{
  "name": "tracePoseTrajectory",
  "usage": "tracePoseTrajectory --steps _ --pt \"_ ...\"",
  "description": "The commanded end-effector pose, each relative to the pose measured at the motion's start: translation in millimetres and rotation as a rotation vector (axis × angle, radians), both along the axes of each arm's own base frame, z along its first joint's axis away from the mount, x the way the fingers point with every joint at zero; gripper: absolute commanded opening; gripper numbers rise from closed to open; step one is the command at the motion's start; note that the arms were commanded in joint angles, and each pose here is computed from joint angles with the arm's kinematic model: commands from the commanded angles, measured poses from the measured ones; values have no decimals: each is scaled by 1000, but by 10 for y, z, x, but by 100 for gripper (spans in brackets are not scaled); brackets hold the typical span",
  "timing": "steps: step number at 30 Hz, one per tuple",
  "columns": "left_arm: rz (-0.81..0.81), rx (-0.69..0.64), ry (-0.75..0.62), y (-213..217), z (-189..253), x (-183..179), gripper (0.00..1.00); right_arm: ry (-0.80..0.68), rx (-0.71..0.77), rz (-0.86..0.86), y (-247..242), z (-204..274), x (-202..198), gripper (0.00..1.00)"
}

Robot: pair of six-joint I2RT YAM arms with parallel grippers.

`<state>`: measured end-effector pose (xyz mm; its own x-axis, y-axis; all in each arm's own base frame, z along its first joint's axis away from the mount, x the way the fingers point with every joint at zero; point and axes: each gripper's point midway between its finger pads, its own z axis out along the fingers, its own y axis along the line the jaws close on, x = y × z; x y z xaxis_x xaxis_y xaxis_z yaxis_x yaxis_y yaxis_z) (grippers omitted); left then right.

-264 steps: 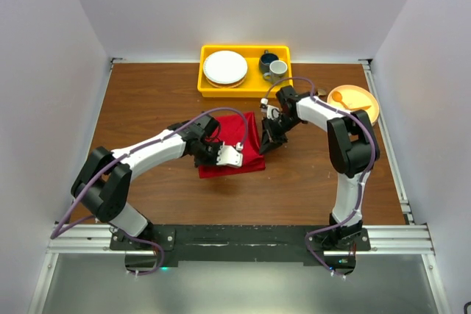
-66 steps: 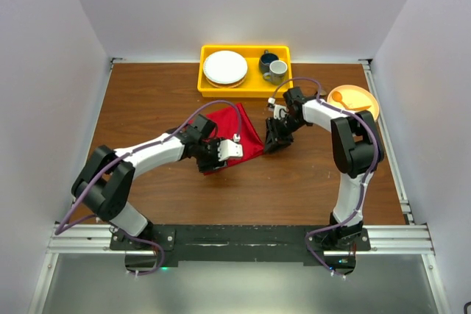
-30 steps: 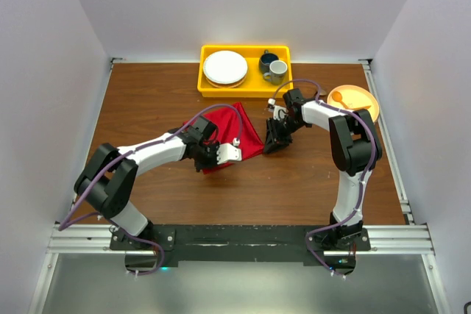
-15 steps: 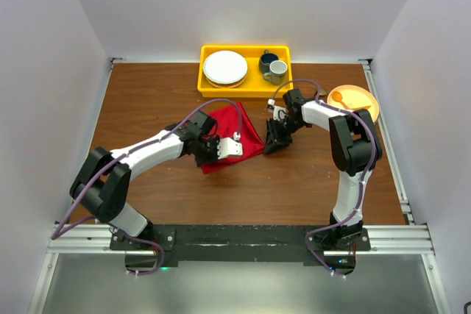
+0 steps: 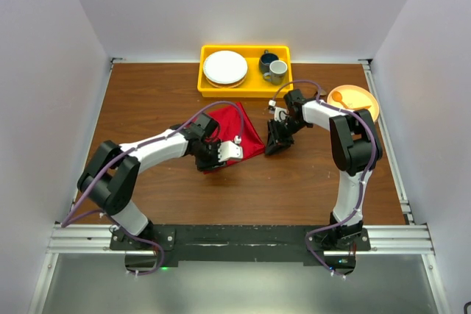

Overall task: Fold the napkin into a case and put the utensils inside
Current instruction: Smooth out the square-folded napkin at the center of the board.

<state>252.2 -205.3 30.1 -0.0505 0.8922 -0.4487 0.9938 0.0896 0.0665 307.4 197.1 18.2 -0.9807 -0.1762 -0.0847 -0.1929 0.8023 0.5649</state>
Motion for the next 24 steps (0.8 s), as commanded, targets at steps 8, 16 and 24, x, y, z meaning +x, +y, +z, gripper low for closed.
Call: tracePoseTrajectory --steps 8,16,24 --pt "-13 -3 8 -9 -83 1 21 -44 -52 1 -98 33 101 27" --pt "-24 6 -1 22 -83 -26 36 -39 -57 -6 -120 16 121 27" --pt "-19 20 1 27 -135 -24 19 -37 -59 -9 -127 1 123 27"
